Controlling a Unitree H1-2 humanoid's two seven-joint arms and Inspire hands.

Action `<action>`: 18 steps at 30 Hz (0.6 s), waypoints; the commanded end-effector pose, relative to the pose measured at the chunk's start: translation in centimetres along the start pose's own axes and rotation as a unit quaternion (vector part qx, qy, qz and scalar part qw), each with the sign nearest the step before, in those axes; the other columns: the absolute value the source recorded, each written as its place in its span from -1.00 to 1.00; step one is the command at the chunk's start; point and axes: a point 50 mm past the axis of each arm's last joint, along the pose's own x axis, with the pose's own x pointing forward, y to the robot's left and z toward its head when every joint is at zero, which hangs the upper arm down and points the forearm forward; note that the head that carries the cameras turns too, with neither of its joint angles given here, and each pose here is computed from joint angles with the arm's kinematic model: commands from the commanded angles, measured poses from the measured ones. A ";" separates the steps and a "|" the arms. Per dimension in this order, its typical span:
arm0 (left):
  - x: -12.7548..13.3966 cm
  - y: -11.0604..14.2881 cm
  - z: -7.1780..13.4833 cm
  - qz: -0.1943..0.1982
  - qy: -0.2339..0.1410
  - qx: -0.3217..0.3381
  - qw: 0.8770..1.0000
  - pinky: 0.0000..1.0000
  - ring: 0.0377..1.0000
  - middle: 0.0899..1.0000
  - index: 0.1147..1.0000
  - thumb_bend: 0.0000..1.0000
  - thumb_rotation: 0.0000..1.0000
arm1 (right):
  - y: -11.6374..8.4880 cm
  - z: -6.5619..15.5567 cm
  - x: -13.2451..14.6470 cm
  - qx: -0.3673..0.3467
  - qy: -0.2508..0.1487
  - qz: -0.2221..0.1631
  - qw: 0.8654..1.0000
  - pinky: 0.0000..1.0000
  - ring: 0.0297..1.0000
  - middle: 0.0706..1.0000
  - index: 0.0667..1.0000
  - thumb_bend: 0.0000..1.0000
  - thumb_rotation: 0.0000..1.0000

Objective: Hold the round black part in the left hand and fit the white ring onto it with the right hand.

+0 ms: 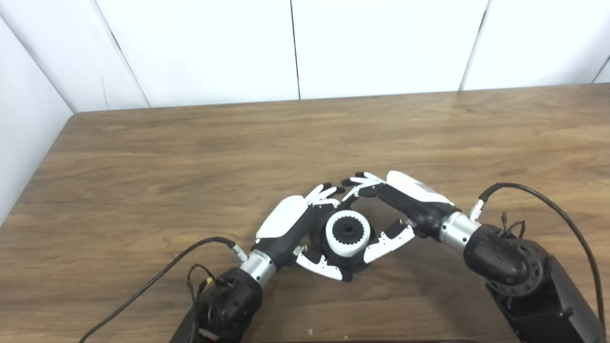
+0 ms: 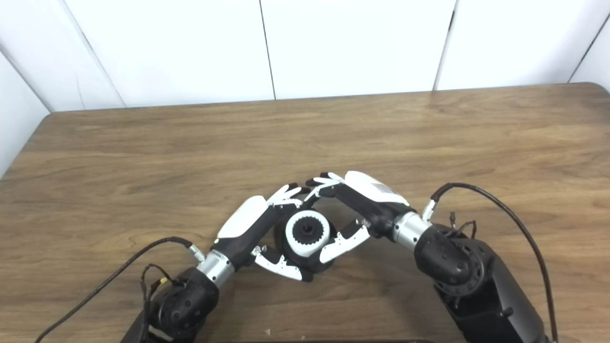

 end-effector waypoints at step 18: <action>-0.9 -0.3 -1.5 -0.031 0.043 0.001 0.999 0.82 1.00 0.88 0.24 0.71 -0.58 | -5.7 -0.9 -2.3 0.005 -0.003 -0.092 0.996 0.78 0.93 0.82 0.64 1.00 -0.10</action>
